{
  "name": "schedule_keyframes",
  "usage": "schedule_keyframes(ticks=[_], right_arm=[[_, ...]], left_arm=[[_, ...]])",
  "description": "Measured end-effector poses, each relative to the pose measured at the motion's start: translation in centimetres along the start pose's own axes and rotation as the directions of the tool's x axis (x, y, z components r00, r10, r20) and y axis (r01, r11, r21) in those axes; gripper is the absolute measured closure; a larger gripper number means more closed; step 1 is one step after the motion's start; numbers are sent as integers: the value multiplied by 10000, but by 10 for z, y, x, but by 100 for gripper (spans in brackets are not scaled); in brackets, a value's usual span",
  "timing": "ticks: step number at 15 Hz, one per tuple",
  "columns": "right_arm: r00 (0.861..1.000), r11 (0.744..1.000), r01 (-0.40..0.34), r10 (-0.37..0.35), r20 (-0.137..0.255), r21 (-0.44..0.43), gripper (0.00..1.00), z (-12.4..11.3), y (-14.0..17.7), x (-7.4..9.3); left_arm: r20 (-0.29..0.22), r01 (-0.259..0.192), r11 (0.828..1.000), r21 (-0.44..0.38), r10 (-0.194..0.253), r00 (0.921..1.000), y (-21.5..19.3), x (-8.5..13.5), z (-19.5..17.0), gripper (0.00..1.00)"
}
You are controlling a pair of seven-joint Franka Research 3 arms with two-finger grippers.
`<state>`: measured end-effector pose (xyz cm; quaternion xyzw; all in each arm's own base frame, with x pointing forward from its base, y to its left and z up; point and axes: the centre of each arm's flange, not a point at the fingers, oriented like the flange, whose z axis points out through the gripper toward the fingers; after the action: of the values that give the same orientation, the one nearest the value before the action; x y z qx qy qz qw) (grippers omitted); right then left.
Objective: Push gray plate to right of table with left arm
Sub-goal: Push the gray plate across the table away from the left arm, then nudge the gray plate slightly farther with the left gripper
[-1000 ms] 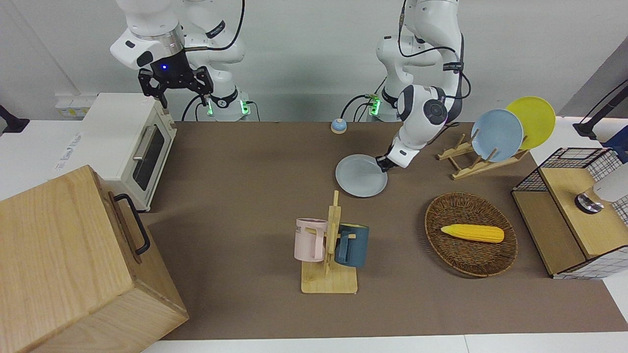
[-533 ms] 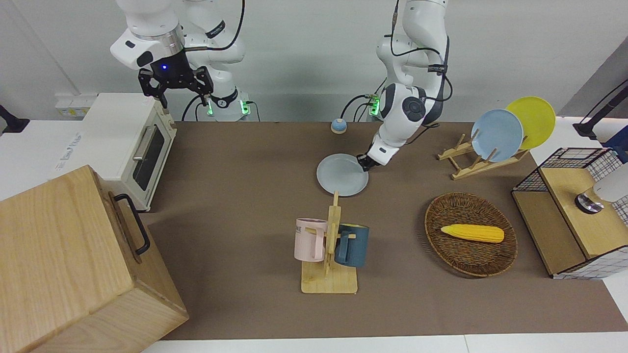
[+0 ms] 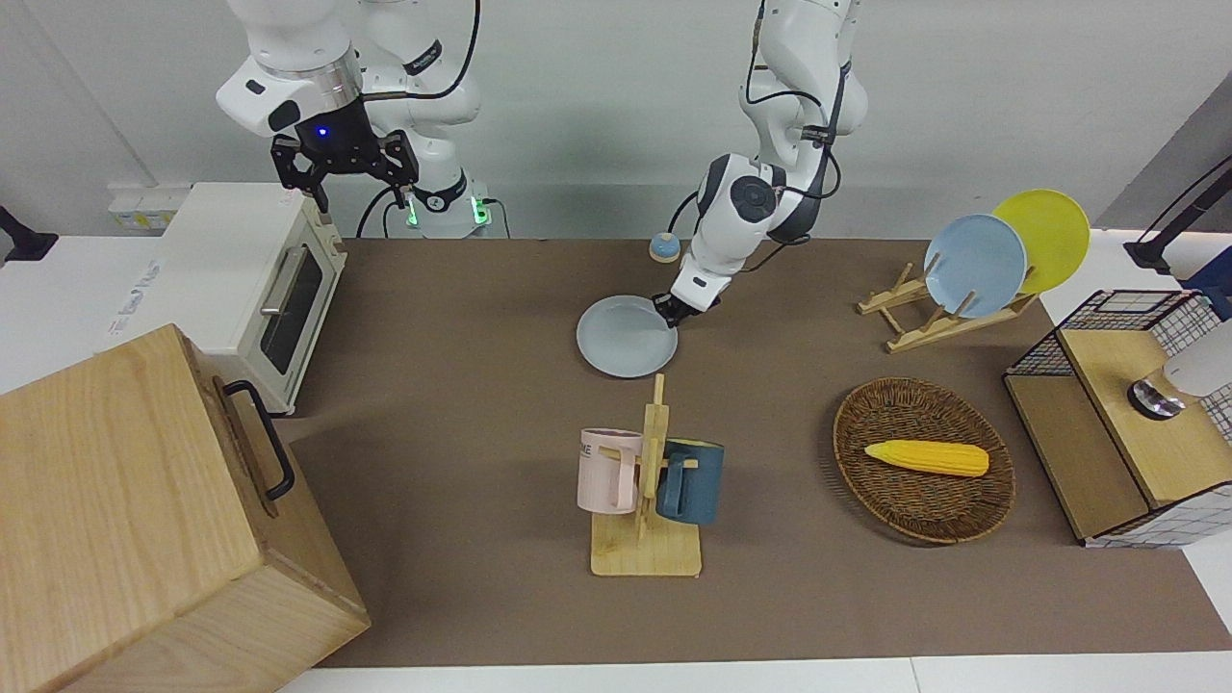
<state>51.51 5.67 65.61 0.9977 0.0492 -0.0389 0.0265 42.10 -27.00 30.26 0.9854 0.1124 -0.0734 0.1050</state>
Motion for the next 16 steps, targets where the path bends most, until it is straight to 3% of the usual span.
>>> schedule_keyframes(ticks=[16], right_arm=[[10000,10000,0,0,0,0,0,0,0,0]], left_arm=[[-202,548,9953,-797,-566,9982,92,-64,31,96]])
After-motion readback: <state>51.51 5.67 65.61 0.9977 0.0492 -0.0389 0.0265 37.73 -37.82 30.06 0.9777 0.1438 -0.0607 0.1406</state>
